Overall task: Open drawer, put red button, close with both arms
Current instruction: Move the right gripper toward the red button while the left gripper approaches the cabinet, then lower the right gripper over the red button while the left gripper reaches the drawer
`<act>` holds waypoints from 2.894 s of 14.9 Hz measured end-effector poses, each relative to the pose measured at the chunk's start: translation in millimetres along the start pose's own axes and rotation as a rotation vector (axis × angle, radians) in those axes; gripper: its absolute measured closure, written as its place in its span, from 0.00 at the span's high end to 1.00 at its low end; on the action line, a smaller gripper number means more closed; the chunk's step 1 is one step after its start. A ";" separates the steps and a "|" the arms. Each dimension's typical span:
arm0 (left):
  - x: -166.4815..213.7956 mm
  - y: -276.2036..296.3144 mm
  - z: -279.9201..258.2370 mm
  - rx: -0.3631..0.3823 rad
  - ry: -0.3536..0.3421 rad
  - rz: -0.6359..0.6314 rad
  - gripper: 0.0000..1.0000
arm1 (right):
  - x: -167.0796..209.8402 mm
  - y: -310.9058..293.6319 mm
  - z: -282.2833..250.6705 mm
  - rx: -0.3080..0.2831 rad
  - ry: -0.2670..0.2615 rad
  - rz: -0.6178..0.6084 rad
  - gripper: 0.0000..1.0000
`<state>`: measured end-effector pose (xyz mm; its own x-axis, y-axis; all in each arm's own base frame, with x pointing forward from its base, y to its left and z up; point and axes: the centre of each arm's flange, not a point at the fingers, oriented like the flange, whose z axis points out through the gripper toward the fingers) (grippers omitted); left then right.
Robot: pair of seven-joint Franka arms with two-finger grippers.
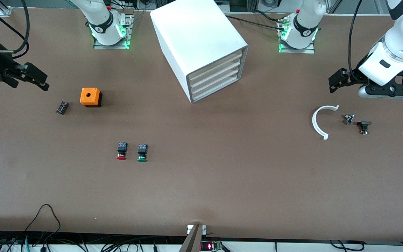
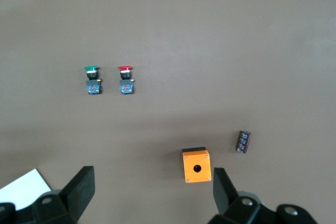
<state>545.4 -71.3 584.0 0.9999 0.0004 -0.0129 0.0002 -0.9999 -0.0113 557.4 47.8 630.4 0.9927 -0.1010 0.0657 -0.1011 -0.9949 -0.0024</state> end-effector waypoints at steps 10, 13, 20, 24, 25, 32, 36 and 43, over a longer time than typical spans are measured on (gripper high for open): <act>0.2 1.4 -0.8 0.000 0.002 0.002 1.00 | 1.4 -2.2 20.6 -0.010 -0.070 -0.004 1.00; -9.4 25.4 6.5 -0.021 -0.070 0.041 1.00 | 3.3 -5.1 46.7 -0.018 -0.122 -0.009 1.00; -12.6 115.4 84.9 -0.200 -0.331 0.212 1.00 | 38.9 -38.1 132.2 -0.002 -0.112 -0.054 1.00; 3.1 130.0 130.7 -0.465 -0.404 0.299 1.00 | 48.8 -63.2 193.1 0.020 -0.084 -0.089 1.00; 5.9 133.5 144.7 -0.559 -0.405 0.321 1.00 | 49.5 -68.4 206.1 0.022 -0.091 -0.096 1.00; -23.8 138.2 268.6 -1.086 -0.324 0.337 0.98 | 54.6 -86.3 299.2 0.036 -0.140 -0.127 1.00; -66.5 150.1 313.9 -1.241 -0.320 0.332 0.92 | 57.8 -91.0 341.9 0.047 -0.138 -0.132 1.00; -102.5 160.7 376.2 -1.352 -0.291 0.406 0.73 | 57.0 -101.8 406.4 0.068 -0.114 -0.136 1.00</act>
<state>438.1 -227.8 207.3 0.8956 -0.4446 0.0132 -0.1017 -0.1759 0.9791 650.9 141.6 228.8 0.9983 0.0389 -0.0432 0.0358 -0.9970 -0.0685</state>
